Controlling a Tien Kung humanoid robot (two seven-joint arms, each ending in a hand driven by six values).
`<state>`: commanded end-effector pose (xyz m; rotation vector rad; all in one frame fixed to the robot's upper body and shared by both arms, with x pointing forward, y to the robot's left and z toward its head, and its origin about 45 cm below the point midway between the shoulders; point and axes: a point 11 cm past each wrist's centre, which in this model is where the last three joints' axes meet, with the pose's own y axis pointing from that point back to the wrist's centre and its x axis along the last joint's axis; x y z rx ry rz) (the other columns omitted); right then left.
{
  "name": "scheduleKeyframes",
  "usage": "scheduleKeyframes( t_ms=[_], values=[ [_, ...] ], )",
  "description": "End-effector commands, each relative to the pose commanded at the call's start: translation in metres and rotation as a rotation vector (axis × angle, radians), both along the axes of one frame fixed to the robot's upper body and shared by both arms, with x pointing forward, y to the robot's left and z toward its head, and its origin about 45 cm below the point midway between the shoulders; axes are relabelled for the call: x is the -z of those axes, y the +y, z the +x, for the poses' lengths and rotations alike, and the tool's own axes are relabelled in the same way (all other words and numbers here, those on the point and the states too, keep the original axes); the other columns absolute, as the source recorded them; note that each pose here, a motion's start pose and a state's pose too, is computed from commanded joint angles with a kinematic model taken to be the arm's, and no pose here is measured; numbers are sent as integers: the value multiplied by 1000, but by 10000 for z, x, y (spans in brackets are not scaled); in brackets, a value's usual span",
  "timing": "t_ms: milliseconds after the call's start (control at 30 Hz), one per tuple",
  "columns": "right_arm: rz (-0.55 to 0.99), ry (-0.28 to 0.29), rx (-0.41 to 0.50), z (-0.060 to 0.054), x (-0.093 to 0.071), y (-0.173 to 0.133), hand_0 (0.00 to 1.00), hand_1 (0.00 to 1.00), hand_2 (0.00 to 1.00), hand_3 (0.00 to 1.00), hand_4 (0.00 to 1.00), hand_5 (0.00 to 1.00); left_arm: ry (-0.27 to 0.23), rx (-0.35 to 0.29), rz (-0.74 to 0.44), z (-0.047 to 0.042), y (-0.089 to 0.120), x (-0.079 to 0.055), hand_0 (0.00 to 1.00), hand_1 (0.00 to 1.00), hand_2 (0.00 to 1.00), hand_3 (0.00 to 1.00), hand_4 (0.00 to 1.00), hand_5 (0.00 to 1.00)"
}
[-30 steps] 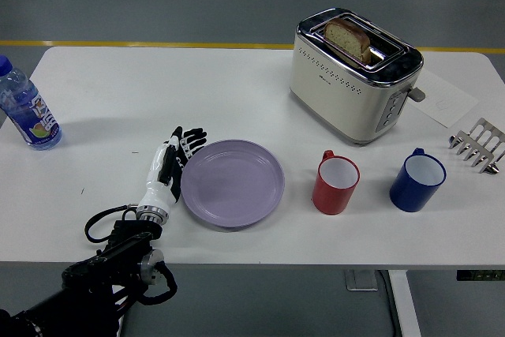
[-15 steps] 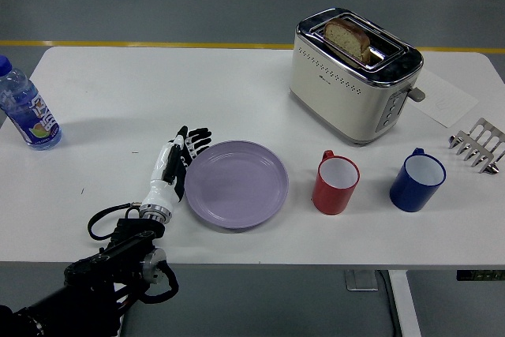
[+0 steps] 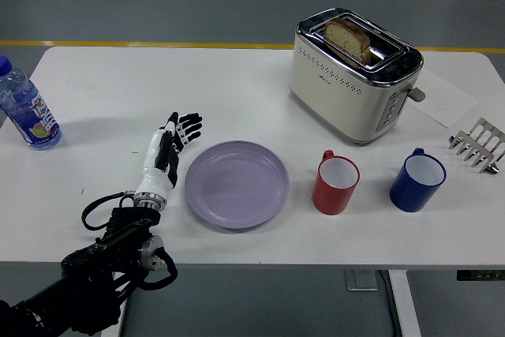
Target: Push plate across desktop
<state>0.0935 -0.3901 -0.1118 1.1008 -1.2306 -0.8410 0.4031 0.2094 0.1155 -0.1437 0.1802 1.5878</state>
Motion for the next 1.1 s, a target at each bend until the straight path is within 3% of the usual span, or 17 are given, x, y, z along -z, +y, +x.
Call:
scheduleKeyframes(
  t_ms=[200,400,500,667,833,1100],
  values=[
    [-3,-2,0,9,-6,-13,673,650,680,601,453,211,-66,-57,-23,61,132,-191,721,731,705,625,456,998],
    [-7,-11,4,41,-18,-35,673,650,681,602,454,210,-191,-99,8,79,683,-530,708,701,672,622,455,998],
    [-8,-14,7,54,-24,-44,673,650,680,601,454,210,-211,-107,24,61,909,-648,705,679,654,610,454,998],
    [-11,-21,13,70,-30,-56,673,649,680,602,455,211,-218,-129,12,-7,1332,-856,703,675,642,587,456,998],
    [-12,-20,20,53,-27,-58,673,649,680,602,455,211,-170,-113,-29,-131,1719,-999,703,675,642,587,456,998],
    [-12,-15,25,26,-21,-57,673,650,681,602,454,210,-62,-95,-146,-315,2109,-912,675,670,634,602,471,998]
  ],
)
